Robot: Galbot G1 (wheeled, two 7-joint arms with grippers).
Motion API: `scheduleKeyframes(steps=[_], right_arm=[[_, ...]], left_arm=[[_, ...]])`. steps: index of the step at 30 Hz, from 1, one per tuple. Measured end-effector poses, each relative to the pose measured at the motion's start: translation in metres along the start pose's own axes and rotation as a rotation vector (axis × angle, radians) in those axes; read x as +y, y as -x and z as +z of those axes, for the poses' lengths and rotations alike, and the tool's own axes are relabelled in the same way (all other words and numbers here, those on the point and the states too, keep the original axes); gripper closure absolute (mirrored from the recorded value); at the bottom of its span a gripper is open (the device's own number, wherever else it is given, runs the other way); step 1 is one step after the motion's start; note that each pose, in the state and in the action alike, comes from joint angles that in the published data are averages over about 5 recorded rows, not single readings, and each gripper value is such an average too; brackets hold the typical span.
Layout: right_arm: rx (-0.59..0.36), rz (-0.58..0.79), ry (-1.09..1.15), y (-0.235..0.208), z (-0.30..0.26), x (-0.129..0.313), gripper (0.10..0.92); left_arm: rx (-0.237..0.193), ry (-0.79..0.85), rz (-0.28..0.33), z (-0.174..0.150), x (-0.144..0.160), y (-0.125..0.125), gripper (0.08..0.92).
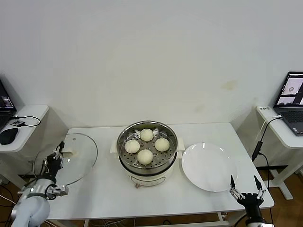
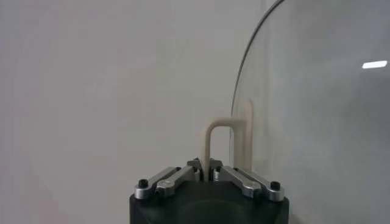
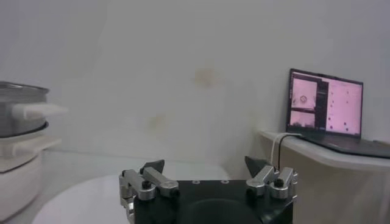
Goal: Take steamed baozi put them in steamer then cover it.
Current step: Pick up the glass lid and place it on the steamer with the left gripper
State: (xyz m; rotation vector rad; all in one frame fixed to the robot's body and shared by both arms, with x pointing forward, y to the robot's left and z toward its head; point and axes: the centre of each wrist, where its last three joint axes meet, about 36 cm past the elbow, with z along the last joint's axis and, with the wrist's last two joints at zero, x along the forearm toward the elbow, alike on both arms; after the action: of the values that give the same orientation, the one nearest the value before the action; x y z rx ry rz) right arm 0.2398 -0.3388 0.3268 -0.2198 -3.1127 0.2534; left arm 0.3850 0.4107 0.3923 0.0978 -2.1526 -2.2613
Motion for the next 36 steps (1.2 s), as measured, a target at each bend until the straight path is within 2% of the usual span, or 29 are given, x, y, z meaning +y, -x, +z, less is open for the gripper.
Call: scheduleKeyframes(steps=[7,13,27,36], right_arm=[[-0.009,0.002,-0.025,-0.002,0.004,0.011,0.199],[-0.013,0.013,-0.070,-0.003,0.011,0.023,0.200],[-0.003,0.008,-0.182,-0.001,0.026,0.044,0.200],[0.007,-0.002,-0.225,0.000,0.034,0.049,0.200]], left_arm=[[-0.045,-0.041,-0.043,-0.037,0.055,0.003,0.857],[-0.094,-0.088,-0.031,-0.081,0.080,0.008,0.857],[-0.161,-0.134,0.038,-0.194,0.100,0.041,0.857],[-0.172,-0.096,0.077,-0.262,0.094,0.053,0.857]])
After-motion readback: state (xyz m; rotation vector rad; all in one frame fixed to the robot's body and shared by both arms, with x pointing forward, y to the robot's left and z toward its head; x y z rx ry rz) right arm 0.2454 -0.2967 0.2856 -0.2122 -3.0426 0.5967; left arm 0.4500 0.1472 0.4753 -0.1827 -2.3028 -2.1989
